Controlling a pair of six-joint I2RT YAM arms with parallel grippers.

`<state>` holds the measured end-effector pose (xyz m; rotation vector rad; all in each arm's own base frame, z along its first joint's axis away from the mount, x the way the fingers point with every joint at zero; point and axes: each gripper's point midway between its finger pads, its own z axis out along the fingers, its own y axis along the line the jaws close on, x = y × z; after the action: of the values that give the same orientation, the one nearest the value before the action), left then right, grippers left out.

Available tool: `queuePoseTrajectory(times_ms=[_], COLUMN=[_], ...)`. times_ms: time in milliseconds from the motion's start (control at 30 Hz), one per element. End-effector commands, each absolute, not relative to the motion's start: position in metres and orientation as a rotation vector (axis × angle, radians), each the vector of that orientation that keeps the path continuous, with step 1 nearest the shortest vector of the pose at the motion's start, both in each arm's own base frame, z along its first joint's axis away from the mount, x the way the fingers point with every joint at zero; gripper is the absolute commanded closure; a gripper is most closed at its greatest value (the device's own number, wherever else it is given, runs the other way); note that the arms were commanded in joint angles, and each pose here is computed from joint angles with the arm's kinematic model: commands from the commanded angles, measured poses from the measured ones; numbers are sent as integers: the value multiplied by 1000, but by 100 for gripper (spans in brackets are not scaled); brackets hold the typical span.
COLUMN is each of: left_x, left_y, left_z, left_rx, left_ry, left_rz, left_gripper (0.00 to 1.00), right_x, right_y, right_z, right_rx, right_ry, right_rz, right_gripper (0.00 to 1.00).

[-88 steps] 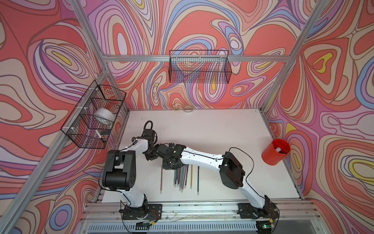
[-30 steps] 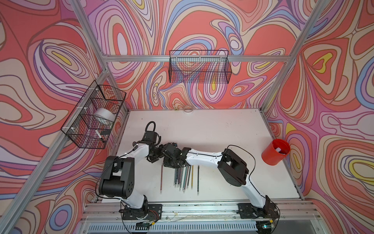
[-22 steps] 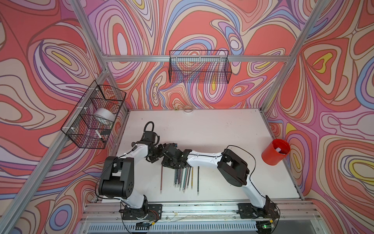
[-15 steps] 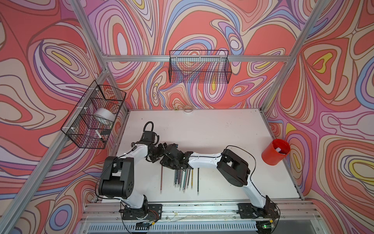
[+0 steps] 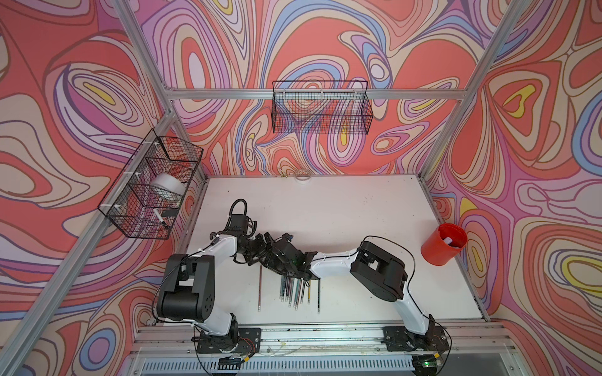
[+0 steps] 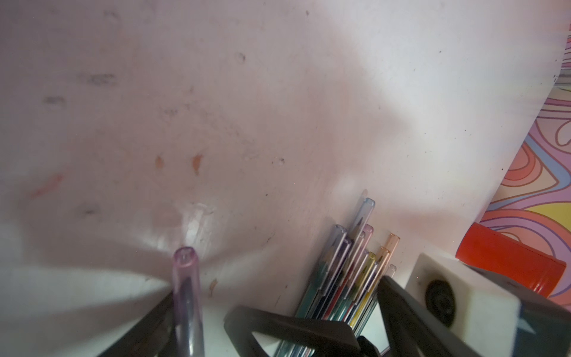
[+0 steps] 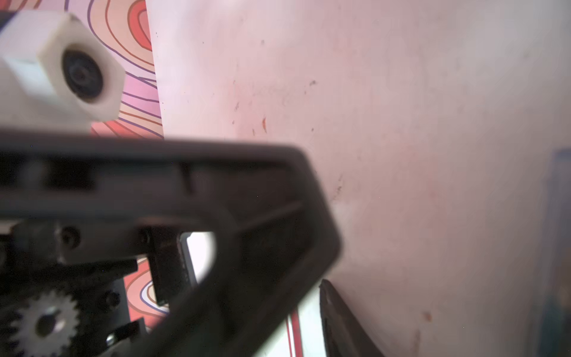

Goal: Remove the protective cover of the pencils
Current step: Place the protective sleeve at the center of the board.

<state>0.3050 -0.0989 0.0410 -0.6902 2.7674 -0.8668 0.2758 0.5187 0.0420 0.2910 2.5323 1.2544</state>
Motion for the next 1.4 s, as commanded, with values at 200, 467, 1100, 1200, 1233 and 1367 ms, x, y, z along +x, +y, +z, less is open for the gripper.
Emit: queuePoseTrajectory(times_ms=[200,467,1100,1200,1233,1367], left_x=[279,280,282,286,289,297], left_y=[-98,-103,-88,-83,-82,-80], left_z=[47,63,63,65,68,77], left_rx=[-760,-730,-729,-734,-732,-730], left_ry=[2834,2811,2826,2821,2815,2805], left_rz=[-908,-971,-873,-835,-825,-806], left_gripper=[7,8,11,12,12,17], right_x=[292,295,297,293,290,283], right_y=[543,542,525,524,524,516], right_z=[60,43,75,96,104,131], right_rx=[280,307,229,188,171,138], right_ry=[2517,2585,2534,2496,2482,2438], right_rz=[1254,1144,1049,1090,1097,1106], right_gripper=[52,58,71,69,69,68])
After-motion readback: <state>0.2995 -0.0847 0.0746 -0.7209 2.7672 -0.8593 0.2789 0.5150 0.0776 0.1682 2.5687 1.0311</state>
